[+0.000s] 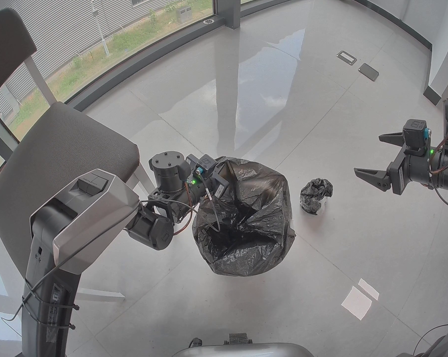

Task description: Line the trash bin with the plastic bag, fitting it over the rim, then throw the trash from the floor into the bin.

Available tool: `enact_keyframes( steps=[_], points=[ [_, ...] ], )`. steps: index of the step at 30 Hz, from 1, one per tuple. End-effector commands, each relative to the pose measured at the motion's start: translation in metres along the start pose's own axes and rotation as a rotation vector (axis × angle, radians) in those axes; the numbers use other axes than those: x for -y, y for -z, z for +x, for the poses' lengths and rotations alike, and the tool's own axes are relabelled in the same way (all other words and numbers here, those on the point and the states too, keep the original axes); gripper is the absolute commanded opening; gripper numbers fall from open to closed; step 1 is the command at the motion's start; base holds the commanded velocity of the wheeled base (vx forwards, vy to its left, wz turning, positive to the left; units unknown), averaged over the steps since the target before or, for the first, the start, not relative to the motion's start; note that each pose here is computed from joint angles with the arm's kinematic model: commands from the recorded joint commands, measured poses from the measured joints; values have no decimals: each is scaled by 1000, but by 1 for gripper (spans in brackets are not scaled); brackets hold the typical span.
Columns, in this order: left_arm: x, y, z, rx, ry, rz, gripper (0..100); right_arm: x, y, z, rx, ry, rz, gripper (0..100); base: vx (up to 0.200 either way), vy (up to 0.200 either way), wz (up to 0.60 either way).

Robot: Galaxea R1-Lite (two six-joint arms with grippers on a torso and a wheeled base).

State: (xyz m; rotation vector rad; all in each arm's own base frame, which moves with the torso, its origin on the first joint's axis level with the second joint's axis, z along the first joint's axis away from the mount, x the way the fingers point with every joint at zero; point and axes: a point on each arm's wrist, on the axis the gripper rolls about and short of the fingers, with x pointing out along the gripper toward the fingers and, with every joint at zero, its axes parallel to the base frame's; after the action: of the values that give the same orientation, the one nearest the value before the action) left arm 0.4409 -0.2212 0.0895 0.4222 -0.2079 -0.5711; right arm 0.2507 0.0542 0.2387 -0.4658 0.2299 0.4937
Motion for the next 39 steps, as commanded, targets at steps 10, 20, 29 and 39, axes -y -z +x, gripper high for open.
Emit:
enact_keyframes(
  steps=[10, 20, 29, 39],
  points=[
    [-3, -11, 9, 51, -25, -39, 0, 0, 1, 1, -4, -1, 1, 100, 0, 0, 0],
    [2, 1, 11, 57, -21, -41, 100, 0, 2, 1, -8, 0, 3, 100, 0, 0, 0],
    [1, 4, -4, 42, -22, -55, 100, 5, 4, -1, -14, 18, 9, 100, 0, 0, 0],
    [9, 39, -27, -65, 3, -120, 100, 6, 5, -9, -13, 30, 11, 100, 0, 0, 0]
  ],
)
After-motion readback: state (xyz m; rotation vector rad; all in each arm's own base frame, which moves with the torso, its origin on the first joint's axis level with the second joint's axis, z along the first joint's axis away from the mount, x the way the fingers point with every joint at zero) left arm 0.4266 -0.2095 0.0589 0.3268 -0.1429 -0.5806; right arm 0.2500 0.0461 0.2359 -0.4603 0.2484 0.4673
